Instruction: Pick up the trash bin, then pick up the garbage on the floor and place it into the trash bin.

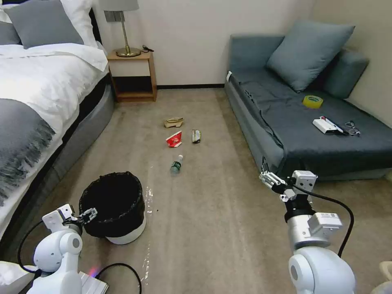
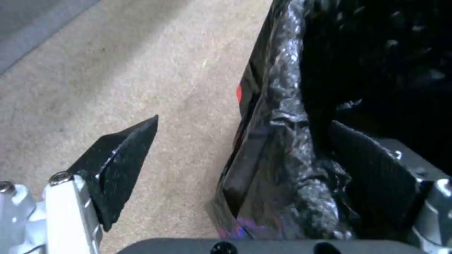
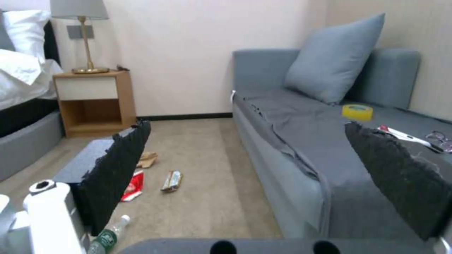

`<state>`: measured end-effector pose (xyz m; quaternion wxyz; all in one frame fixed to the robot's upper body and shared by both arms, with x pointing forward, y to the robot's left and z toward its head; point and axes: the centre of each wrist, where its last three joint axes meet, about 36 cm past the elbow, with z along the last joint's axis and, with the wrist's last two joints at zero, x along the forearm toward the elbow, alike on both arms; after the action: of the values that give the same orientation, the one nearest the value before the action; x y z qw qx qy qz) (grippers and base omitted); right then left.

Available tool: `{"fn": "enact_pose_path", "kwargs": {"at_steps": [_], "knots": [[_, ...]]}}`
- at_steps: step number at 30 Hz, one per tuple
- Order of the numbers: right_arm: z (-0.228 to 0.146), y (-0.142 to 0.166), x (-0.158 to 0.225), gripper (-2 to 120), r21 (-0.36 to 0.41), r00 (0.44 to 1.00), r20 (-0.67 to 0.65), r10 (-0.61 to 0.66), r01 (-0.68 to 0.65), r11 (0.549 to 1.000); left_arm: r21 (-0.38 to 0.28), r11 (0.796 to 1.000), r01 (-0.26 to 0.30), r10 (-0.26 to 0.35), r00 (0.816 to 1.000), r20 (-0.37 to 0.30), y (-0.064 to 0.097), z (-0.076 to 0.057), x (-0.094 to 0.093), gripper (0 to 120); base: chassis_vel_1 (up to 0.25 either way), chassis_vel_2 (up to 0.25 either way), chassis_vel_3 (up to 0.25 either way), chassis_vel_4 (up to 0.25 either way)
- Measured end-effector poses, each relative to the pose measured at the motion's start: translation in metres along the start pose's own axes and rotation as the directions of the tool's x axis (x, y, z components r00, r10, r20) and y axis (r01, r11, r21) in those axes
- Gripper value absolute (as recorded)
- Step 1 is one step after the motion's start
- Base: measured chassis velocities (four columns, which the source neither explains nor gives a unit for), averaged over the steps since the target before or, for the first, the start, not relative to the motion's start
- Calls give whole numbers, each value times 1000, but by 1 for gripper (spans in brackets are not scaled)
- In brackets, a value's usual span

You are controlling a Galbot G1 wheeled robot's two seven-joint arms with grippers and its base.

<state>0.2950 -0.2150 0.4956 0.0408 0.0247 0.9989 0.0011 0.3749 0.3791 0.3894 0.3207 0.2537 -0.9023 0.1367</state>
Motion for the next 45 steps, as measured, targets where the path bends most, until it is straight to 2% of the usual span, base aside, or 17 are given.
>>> {"fn": "enact_pose_path", "kwargs": {"at_steps": [5, 8, 11, 13, 15, 18, 19, 23, 25, 26, 34, 38, 40, 42, 43, 45], "knots": [[1, 0, -1, 100, 0, 1000, -1, -1, 1, 1000, 6, 1000, 3, -3, 1000, -9, 0, 2, -4, 87, 0, 0, 0, 0], [2, 0, -2, 100, 1, 1000, -1, -2, 2, 1000, 11, 1000, 4, -4, 1000, -13, 1, 4, -6, 71, 0, 0, 0, 0], [3, 0, -2, 100, 2, 1000, 0, -2, 2, 1000, 13, 1000, 4, -4, 1000, -14, 1, 5, -6, 64, 0, 0, 0, 0], [3, 0, -2, 100, 2, 1000, 2, -2, 2, 1000, 16, 1000, 2, -1, 1000, -16, 0, 5, -6, 52, 0, 0, 0, 0], [3, 0, -2, 100, 2, 1000, 3, -2, 2, 1000, 18, 1000, 1, 0, 1000, -17, 0, 5, -6, 49, 0, 0, 0, 0], [3, 0, -1, 100, 3, 1000, 4, -1, 1, 1000, 23, 1000, -3, 4, 1000, -20, 0, 7, -7, 35, 0, 0, 0, 0], [3, 0, -1, 100, 3, 1000, 4, -1, 1, 1000, 23, 1000, -3, 4, 1000, -20, 0, 7, -7, 35, 0, 0, 0, 0], [3, 0, -1, 100, 4, 1000, 10, 7, -7, 1000, 30, 1000, -6, 7, 1000, -24, 0, 8, -8, 16, 0, 0, 0, 0], [3, 0, -1, 100, 5, 1000, 11, 8, -8, 1000, 32, 999, -7, 8, 1000, -25, 0, 8, -8, 13, 0, 0, 0, 0], [3, 0, 0, 100, 5, 1000, 13, 8, -8, 1000, 36, 999, -10, 11, 1000, -27, 1, 8, -8, 7, 0, 0, 0, 0], [1, -2, 1, 100, 9, 1000, 22, 13, -13, 1000, 53, 999, -15, 16, 1000, -18, 0, 8, -8, 5, 0, 0, 0, 0], [1, -1, 1, 100, 0, 999, 38, 29, -29, 1000, 53, 998, -18, 18, 1000, 8, -1, 4, 1, 5, 0, 0, 0, 0], [1, 0, 0, 100, -17, 998, 55, 36, -35, 999, 48, 999, -20, 18, 999, 28, -1, 0, 7, 5, 0, 0, 0, 0], [1, 1, -1, 100, -62, 996, 90, 28, -23, 998, 39, 999, -22, 19, 996, 86, -1, -13, 26, 4, 0, 0, 0, 0], [1, 1, -1, 100, -62, 996, 90, 28, -23, 998, 39, 999, -22, 19, 996, 86, -1, -13, 26, 4, 0, 0, 0, 0], [0, 0, -2, 100, -93, 992, 126, 15, -3, 996, 27, 999, -31, 27, 991, 133, -1, -24, 45, 4, 0, 0, 0, 0]]}}
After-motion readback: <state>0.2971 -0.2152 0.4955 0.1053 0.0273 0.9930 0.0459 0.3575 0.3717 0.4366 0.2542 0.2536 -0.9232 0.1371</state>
